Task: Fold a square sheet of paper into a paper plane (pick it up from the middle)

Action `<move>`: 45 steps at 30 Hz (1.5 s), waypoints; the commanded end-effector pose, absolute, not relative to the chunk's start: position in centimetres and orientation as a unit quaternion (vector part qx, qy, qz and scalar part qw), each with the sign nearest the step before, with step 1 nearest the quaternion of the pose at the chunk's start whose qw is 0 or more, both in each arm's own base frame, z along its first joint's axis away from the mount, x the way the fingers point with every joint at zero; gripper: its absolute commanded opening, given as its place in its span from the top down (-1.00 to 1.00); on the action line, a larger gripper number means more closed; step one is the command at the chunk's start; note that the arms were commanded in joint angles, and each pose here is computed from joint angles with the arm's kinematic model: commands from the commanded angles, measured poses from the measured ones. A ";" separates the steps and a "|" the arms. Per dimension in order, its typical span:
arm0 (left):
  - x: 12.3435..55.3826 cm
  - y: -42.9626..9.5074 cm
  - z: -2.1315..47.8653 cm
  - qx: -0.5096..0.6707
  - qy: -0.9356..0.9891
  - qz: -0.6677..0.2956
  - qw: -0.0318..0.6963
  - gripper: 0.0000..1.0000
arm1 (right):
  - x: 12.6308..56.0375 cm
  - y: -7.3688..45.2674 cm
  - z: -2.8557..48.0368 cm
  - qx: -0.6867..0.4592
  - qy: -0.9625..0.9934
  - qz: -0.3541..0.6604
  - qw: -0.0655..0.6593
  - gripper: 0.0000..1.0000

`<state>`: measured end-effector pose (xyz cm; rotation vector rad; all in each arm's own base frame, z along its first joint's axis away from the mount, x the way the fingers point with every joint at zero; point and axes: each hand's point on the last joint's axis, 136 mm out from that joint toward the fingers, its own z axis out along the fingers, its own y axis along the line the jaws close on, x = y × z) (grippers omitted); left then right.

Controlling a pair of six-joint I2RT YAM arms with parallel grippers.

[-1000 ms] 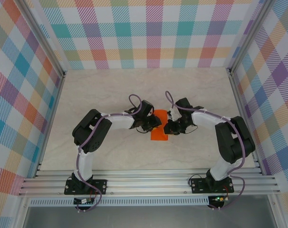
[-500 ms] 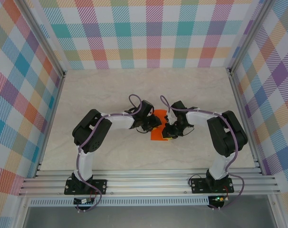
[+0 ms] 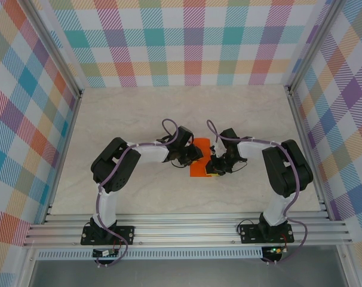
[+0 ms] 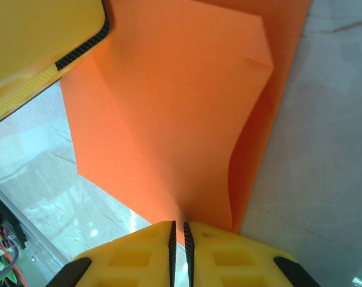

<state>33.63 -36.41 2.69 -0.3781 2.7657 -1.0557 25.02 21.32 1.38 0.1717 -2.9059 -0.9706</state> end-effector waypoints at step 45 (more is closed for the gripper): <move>33.5 -36.4 3.6 -0.105 0.932 -0.337 0.085 0.45 | 24.2 18.9 -1.3 -0.022 -0.960 -0.269 0.069 0.77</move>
